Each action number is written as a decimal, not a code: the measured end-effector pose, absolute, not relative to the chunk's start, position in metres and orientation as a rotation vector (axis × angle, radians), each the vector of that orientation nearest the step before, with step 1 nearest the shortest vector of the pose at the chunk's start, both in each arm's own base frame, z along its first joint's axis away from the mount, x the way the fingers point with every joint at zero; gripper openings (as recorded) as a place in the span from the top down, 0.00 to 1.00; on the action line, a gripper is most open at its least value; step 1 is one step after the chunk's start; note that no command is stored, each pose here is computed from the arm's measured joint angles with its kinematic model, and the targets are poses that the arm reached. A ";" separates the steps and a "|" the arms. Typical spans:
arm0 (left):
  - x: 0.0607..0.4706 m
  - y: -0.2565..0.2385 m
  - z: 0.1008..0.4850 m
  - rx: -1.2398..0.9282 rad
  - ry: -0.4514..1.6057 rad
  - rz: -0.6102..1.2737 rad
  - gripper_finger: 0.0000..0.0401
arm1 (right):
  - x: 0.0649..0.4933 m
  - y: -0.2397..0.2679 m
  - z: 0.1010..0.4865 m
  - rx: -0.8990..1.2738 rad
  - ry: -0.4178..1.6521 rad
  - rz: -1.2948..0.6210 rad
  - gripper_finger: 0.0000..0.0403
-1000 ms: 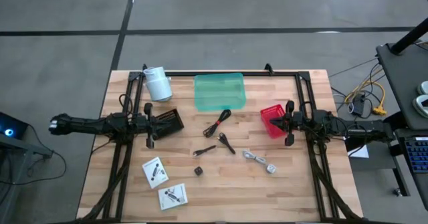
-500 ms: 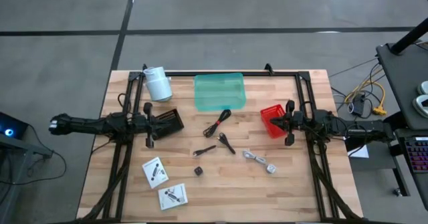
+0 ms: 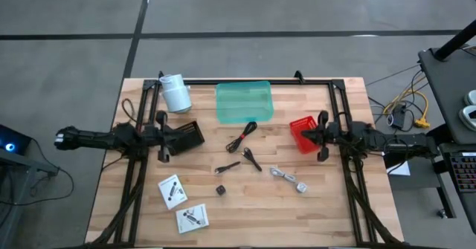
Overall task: Pick and place items into bin
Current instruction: Put the white charger cable into the blue bin
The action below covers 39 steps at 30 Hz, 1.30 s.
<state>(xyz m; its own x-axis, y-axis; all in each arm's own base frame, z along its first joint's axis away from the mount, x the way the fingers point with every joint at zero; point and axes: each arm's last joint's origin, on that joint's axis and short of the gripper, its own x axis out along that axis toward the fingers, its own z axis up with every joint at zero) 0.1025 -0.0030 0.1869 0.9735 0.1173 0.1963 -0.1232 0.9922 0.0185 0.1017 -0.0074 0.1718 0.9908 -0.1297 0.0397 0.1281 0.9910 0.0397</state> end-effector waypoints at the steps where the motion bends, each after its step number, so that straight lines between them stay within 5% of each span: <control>1: 0.102 -0.003 0.188 0.028 -0.212 0.122 1.00 | 0.102 -0.007 0.173 0.031 -0.059 -0.129 0.98; 13: 0.102 -0.002 0.208 0.151 -0.267 0.157 0.98 | 0.100 -0.007 0.196 -0.103 -0.277 -0.147 0.96; 19: 0.112 -0.003 0.213 0.162 -0.188 0.150 0.79 | 0.109 -0.008 0.190 -0.142 -0.208 -0.147 0.84; 26: 0.124 -0.005 0.206 0.171 -0.116 0.136 0.56 | 0.126 -0.006 0.187 0.058 -0.042 -0.047 0.61; 39: 0.130 -0.005 0.207 0.165 -0.136 0.137 0.53 | 0.169 0.017 0.211 0.126 0.189 0.065 0.55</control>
<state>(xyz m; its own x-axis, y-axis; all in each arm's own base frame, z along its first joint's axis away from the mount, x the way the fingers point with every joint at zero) 0.1305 -0.0051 0.2071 0.9815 0.1242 0.1459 -0.1465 0.9772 0.1536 0.1688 0.0175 0.2108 0.9802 0.0766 -0.1827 -0.0529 0.9899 0.1311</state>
